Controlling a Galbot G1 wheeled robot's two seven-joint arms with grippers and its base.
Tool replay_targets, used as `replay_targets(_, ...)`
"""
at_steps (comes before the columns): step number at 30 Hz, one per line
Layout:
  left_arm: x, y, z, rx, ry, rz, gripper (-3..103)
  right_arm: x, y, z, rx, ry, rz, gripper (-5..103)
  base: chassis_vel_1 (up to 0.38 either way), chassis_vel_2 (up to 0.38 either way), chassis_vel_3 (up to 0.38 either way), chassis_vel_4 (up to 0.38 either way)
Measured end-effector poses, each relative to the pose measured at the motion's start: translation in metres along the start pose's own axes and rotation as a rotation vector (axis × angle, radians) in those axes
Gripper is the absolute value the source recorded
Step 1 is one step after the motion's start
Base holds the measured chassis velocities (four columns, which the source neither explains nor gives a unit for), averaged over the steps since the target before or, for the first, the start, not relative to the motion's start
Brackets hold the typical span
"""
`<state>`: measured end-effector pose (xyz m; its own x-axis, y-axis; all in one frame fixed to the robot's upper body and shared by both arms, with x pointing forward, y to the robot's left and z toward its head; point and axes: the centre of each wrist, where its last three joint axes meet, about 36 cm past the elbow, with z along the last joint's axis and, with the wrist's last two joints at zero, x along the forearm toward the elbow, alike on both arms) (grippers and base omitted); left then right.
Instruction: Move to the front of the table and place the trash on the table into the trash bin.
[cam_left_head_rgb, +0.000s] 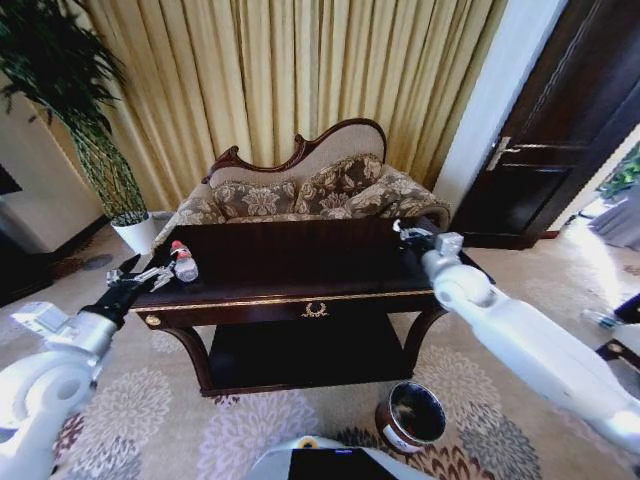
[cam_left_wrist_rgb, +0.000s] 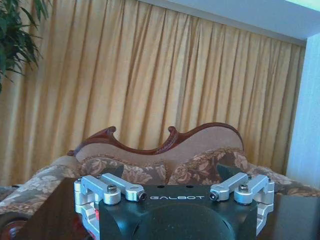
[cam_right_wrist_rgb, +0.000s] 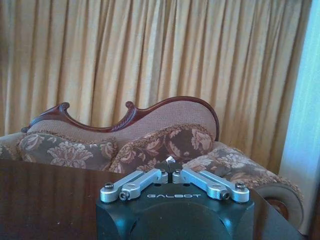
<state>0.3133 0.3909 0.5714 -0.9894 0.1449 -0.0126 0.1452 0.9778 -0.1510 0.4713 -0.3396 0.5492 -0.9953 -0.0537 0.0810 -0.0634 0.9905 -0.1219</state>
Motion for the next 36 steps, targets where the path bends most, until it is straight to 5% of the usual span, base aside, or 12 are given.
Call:
replay_targets(14,-0.008,-0.003,-0.001,-0.009,0.005,0.019,100,0.014,0.004,0.013,-0.025,0.028,0.012,0,0.065,-0.074,-0.074,0.067)
replay_targets(28,-0.009,-0.005,-0.003,-0.014,0.006,0.023,100,0.014,0.009,0.033,-0.015,0.055,0.022,0,0.28,-0.275,-0.285,0.263)
replay_targets(36,-0.008,-0.006,-0.001,-0.007,0.009,0.023,100,0.025,-0.015,0.125,0.047,0.332,-0.014,0,0.095,-0.095,-0.098,0.108)
